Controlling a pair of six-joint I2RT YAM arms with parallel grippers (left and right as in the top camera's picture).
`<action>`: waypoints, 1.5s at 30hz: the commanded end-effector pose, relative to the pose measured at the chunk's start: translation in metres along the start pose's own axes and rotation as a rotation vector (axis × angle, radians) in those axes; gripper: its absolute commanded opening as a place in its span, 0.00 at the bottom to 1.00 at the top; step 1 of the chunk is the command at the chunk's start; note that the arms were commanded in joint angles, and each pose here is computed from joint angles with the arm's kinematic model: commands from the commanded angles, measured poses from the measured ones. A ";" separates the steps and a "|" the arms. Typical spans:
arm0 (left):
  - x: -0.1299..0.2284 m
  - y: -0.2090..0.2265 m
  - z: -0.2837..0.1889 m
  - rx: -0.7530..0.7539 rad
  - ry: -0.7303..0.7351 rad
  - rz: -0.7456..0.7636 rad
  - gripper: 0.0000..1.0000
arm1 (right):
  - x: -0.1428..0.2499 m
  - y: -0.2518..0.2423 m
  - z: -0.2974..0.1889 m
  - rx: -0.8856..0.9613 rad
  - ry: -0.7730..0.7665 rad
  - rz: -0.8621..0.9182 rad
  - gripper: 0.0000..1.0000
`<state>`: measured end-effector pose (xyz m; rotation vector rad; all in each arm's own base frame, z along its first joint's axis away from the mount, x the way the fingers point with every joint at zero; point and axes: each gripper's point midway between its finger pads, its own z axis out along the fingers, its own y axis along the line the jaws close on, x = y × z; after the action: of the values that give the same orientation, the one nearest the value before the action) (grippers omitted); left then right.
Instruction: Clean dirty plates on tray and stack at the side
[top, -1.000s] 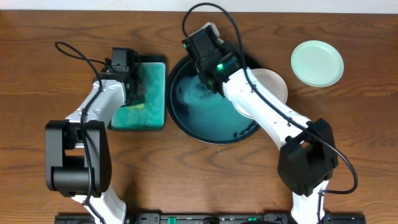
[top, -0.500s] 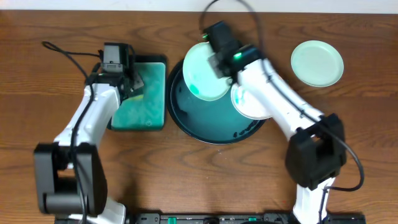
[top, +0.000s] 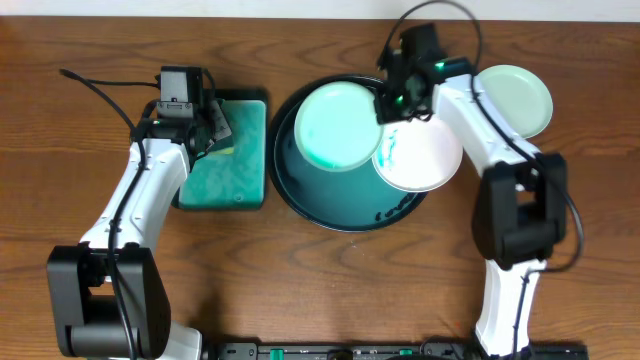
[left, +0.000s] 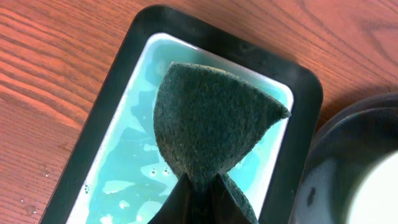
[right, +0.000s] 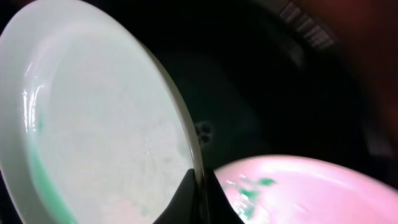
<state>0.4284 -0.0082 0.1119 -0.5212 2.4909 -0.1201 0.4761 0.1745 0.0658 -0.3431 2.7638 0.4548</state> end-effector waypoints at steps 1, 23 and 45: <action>-0.003 -0.007 -0.008 0.027 -0.013 -0.002 0.07 | 0.013 0.008 0.026 -0.071 0.060 0.026 0.01; 0.033 -0.137 -0.027 0.314 -0.034 0.088 0.07 | -0.006 0.002 0.036 -0.004 -0.019 -0.010 0.01; 0.060 -0.175 0.018 0.363 -0.012 0.082 0.07 | 0.000 -0.001 0.061 -0.006 0.000 -0.014 0.01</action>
<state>0.4512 -0.1813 0.1137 -0.2558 2.3846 -0.5040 0.4947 0.1896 0.0147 -0.3606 2.7484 0.4585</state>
